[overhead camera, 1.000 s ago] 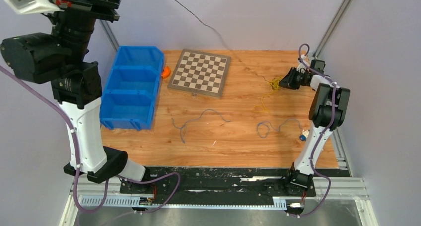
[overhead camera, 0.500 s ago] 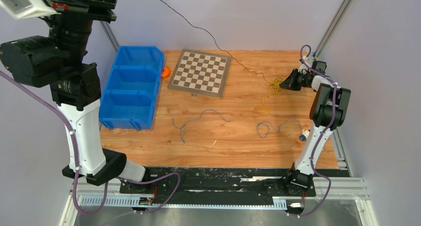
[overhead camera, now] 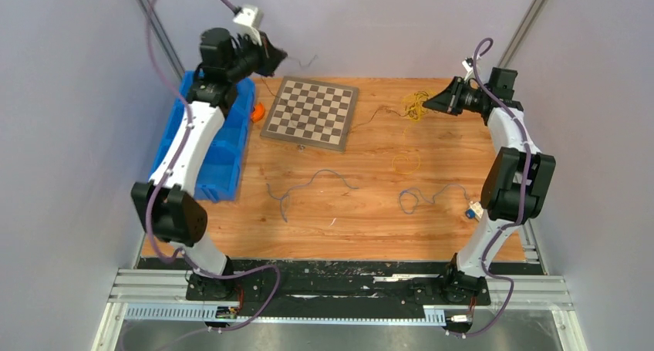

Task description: Untangle the cables

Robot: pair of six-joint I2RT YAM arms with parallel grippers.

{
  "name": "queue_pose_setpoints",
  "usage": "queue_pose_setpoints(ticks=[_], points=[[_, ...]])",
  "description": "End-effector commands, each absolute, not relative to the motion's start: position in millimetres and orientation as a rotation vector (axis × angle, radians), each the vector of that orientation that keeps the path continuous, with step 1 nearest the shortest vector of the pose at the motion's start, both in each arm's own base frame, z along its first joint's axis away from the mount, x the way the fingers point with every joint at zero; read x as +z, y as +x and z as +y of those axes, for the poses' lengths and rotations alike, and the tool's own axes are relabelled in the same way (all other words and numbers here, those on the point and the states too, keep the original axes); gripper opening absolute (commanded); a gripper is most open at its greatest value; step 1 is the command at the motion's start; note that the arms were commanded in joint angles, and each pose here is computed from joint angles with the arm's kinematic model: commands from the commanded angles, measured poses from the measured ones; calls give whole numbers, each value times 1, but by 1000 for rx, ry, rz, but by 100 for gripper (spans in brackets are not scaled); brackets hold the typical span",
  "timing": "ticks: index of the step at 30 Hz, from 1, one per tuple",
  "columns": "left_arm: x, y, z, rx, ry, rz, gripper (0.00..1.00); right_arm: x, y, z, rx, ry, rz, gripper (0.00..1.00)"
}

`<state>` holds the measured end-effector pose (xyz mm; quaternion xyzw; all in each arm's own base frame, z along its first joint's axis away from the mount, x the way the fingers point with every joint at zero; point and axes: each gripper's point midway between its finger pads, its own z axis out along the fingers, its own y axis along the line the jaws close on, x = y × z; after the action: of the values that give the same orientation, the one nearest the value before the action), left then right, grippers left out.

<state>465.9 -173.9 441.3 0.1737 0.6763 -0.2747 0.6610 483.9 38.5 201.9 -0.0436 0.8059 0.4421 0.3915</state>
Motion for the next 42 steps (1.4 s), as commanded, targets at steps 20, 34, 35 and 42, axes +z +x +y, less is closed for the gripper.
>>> queue_pose_setpoints(ticks=[20, 34, 35, 42], points=[[266, 393, -193, -828, 871, 1831, 76, 277, 430, 158, 1364, -437, 1928, 0], [275, 353, -307, -826, 1314, 1293, 74, 289, 398, 208, 1449, -550, 1921, 0], [273, 352, -313, -826, 1322, 1287, 74, 289, 397, 210, 1451, -555, 1922, 0], [254, 350, -336, -816, 1367, 1285, 48, 284, 399, 215, 1456, -549, 1937, 0]])
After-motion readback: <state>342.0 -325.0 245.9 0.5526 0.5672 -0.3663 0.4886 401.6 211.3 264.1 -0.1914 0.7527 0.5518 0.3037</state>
